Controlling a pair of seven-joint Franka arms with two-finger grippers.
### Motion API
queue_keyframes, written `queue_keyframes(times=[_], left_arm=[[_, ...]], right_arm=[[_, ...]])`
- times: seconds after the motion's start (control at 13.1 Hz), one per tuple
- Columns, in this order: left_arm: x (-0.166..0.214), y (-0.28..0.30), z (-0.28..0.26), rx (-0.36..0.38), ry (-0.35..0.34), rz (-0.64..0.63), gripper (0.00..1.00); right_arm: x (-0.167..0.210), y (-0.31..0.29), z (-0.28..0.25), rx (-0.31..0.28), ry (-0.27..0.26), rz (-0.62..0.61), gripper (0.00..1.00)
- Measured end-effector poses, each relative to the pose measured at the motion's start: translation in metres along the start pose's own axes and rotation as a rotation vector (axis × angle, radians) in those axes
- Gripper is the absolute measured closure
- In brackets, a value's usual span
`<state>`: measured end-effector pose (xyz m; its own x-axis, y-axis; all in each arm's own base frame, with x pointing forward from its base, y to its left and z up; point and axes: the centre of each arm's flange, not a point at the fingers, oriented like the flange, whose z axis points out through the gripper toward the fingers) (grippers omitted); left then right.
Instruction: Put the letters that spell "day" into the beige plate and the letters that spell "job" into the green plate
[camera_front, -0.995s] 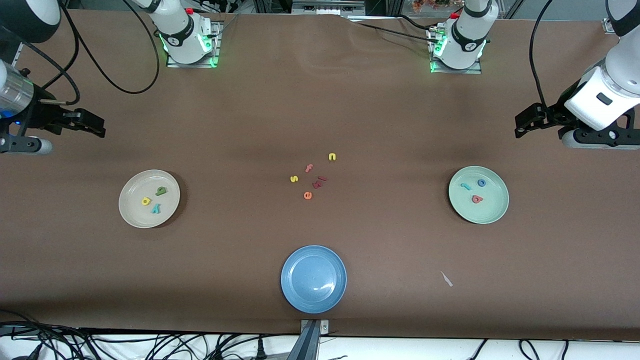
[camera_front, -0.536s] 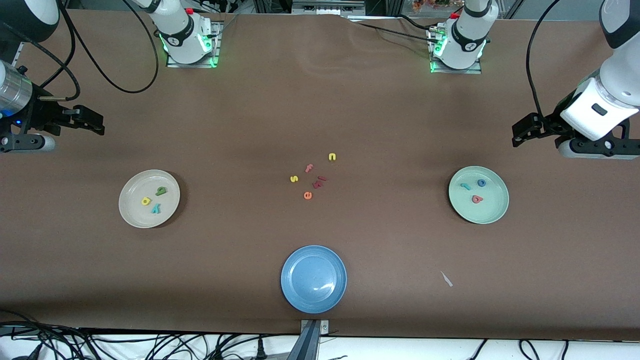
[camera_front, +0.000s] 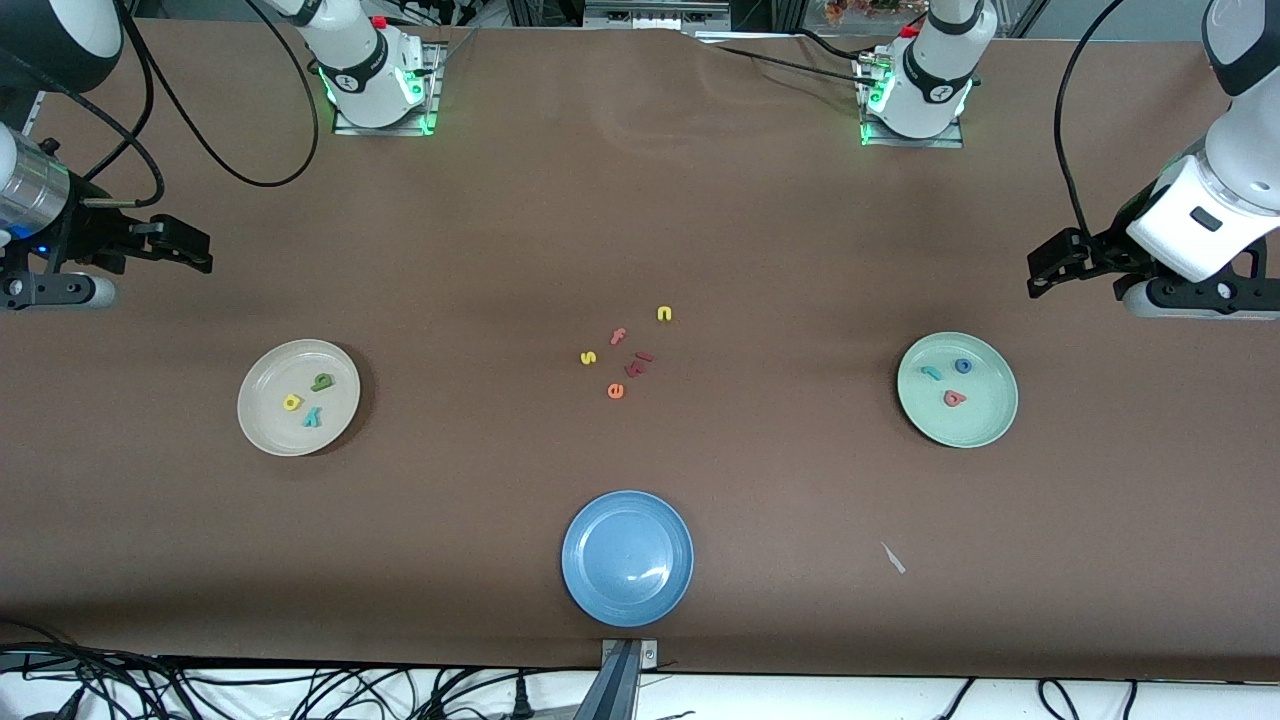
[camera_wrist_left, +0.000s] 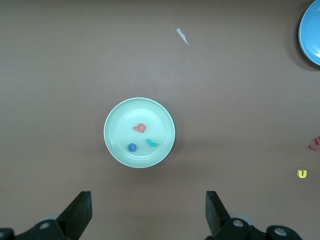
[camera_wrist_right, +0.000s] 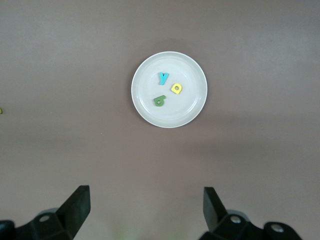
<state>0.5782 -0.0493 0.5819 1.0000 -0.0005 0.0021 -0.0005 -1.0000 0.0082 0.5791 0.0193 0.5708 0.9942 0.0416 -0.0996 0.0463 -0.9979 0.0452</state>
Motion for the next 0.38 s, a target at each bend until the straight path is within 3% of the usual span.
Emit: queue_keyframes(times=[0.38], left_arm=[[-0.0044, -0.0035, -0.0042, 0.002, -0.020, -0.006, 0.00]], right_arm=[[0.0010, -0.0033, -0.0004, 0.031, 0.007, 0.000, 0.00]])
